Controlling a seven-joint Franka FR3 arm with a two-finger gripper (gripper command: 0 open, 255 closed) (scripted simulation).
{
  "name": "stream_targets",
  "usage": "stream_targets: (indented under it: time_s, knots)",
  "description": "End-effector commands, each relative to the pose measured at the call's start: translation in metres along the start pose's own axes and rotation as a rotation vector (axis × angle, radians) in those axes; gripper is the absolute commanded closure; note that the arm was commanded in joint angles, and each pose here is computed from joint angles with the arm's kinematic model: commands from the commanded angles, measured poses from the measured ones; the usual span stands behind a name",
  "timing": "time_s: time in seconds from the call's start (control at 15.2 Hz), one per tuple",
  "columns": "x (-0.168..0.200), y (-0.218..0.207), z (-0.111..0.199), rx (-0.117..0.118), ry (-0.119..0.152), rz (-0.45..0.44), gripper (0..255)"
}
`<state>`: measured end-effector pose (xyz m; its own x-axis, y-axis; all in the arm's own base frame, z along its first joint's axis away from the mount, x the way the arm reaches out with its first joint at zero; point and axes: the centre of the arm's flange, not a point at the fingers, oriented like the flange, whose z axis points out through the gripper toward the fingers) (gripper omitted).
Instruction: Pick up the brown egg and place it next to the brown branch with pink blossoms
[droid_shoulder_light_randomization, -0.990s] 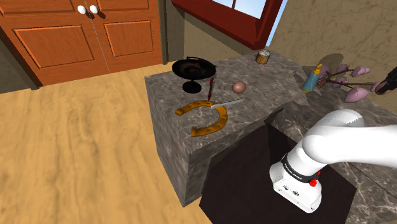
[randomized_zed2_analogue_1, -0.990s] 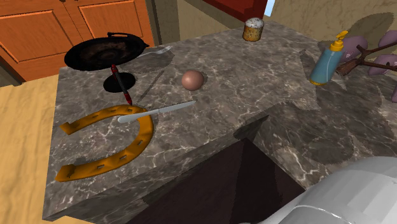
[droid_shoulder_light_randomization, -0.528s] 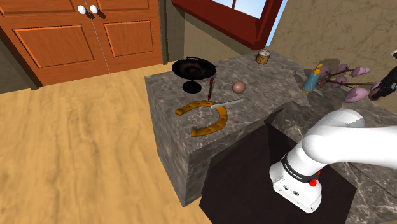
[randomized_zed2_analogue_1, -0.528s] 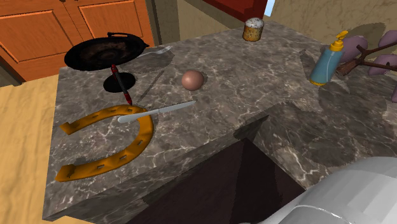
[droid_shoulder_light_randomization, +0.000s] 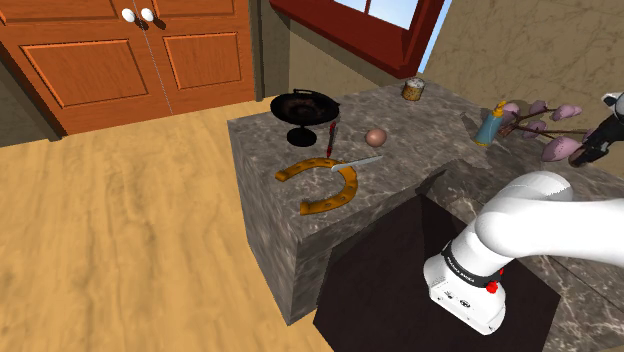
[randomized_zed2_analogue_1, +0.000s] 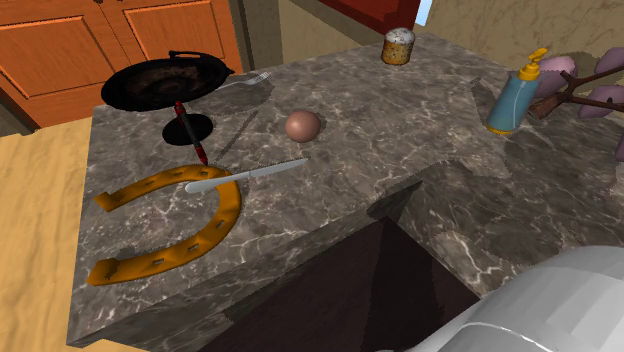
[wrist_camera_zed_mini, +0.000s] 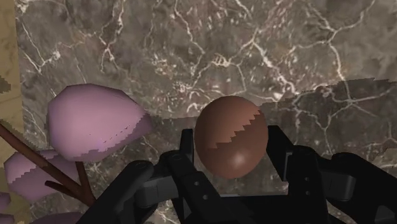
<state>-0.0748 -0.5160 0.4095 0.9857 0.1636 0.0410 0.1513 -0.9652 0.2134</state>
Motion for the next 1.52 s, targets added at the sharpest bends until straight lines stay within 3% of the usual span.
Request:
stream_targets:
  time_s: [0.0, 0.73, 1.25, 1.32, 1.45]
  knots:
    - [-0.002, -0.002, 0.011, 0.000, 0.000, 0.000, 255]
    - [-0.004, -0.014, 0.068, 0.000, 0.000, 0.000, 255]
    - [-0.004, -0.014, 0.068, 0.000, 0.000, 0.000, 255]
    - [-0.004, -0.014, 0.068, 0.000, 0.000, 0.000, 0]
    - [-0.004, -0.014, 0.068, 0.000, 0.000, 0.000, 0]
